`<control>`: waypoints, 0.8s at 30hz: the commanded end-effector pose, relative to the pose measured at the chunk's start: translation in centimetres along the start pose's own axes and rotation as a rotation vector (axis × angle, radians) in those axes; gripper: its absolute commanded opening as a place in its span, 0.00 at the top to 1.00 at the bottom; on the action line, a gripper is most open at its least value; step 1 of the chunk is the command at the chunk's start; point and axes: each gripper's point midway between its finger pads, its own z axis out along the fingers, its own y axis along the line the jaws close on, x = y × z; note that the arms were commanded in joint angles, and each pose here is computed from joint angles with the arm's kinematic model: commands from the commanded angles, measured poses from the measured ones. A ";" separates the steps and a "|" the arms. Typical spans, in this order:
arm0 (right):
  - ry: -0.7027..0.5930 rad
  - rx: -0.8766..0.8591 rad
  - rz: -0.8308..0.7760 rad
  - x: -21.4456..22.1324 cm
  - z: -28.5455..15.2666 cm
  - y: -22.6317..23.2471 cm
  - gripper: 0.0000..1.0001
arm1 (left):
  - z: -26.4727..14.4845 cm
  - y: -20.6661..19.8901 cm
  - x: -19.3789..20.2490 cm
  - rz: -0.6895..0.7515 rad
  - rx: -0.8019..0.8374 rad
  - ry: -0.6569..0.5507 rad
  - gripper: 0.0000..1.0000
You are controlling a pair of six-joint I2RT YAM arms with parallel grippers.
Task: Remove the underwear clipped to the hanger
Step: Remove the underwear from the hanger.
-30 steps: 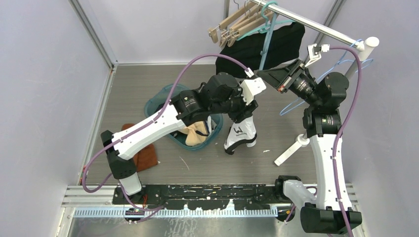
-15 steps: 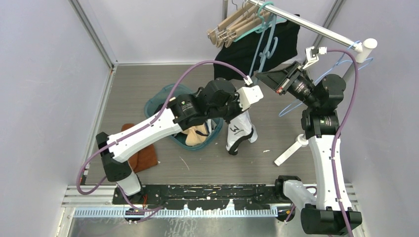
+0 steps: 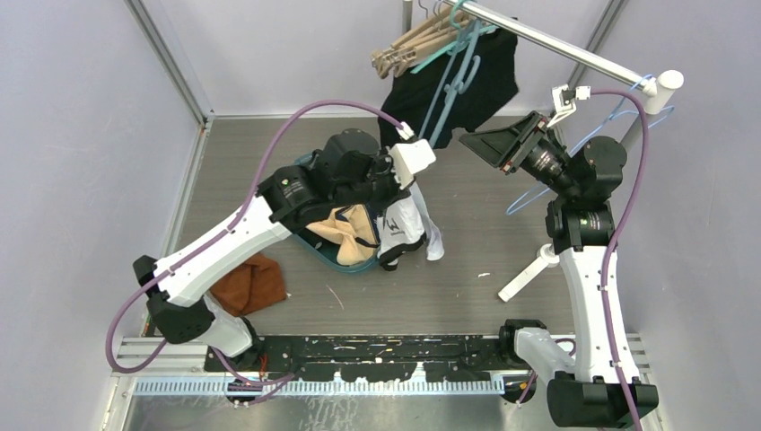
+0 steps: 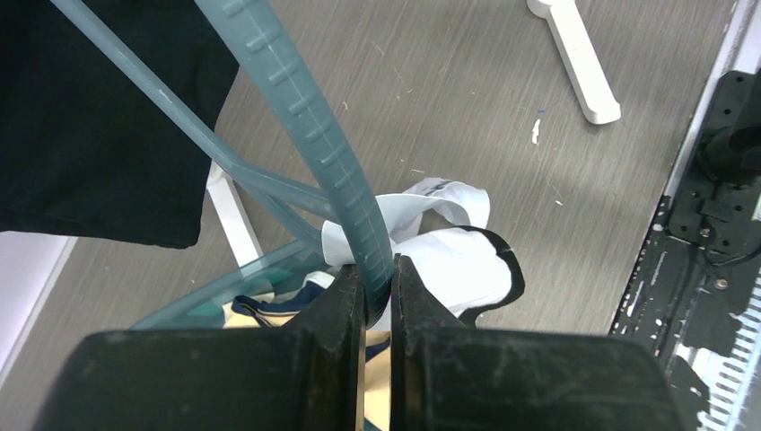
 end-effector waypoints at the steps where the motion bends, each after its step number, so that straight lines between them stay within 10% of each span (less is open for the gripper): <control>1: -0.017 -0.060 -0.136 -1.1 -0.3 2.4 0.35 | -4.0 1.0 -4.1 -0.062 0.010 -0.169 1.00; 17: 0.199 -0.170 -0.492 0.9 -1.5 4.4 0.26 | -11.9 -5.1 -1.4 0.042 0.364 -0.112 1.00; 24: 0.277 -0.171 -0.924 1.2 -3.7 5.1 0.23 | -14.7 -7.4 2.5 0.039 0.489 0.031 1.00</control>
